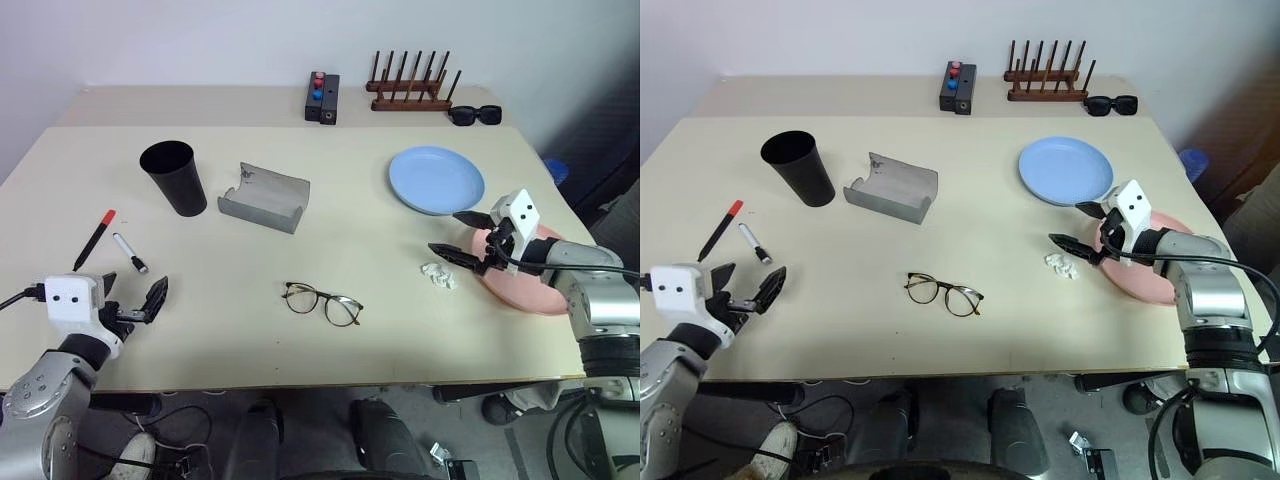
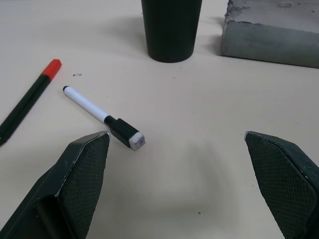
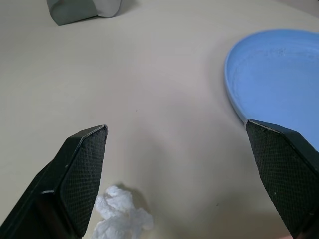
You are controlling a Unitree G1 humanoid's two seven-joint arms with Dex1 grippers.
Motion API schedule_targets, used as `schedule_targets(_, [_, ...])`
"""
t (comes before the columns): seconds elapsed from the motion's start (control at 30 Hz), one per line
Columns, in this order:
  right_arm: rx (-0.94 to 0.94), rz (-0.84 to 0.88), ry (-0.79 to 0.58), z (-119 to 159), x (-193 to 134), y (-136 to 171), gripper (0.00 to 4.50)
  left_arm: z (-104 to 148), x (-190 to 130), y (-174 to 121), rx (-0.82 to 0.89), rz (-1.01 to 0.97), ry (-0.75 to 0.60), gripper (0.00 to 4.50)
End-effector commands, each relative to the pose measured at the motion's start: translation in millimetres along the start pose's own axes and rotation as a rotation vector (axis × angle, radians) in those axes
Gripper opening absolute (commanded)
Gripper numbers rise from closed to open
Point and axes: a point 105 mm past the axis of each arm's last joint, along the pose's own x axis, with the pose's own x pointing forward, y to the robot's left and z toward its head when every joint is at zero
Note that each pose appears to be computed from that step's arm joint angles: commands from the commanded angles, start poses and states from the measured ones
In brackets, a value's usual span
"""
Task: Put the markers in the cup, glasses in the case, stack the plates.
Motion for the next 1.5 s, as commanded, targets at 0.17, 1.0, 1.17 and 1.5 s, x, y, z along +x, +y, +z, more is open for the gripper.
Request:
schedule_targets(0.17, [-0.032,-0.009,-0.04,14.2,-4.4,0.2,4.5,9.4,0.9,-1.5,0.022,-0.002,-0.036,4.44])
schedule_targets(1.0, [-0.103,0.362,-0.302,97.7,77.9,139.3,4.5,30.8,35.9,46.5,-0.095,0.398,0.158,4.44])
schedule_targets(1.17, [-0.171,0.426,-0.318,99.7,95.4,178.9,4.5,24.2,55.5,53.5,-0.207,0.463,0.274,4.44])
schedule_targets(1.5, [-0.128,0.4,-0.326,87.8,102.1,190.2,4.5,19.8,77.4,43.2,-0.338,0.495,0.428,4.44])
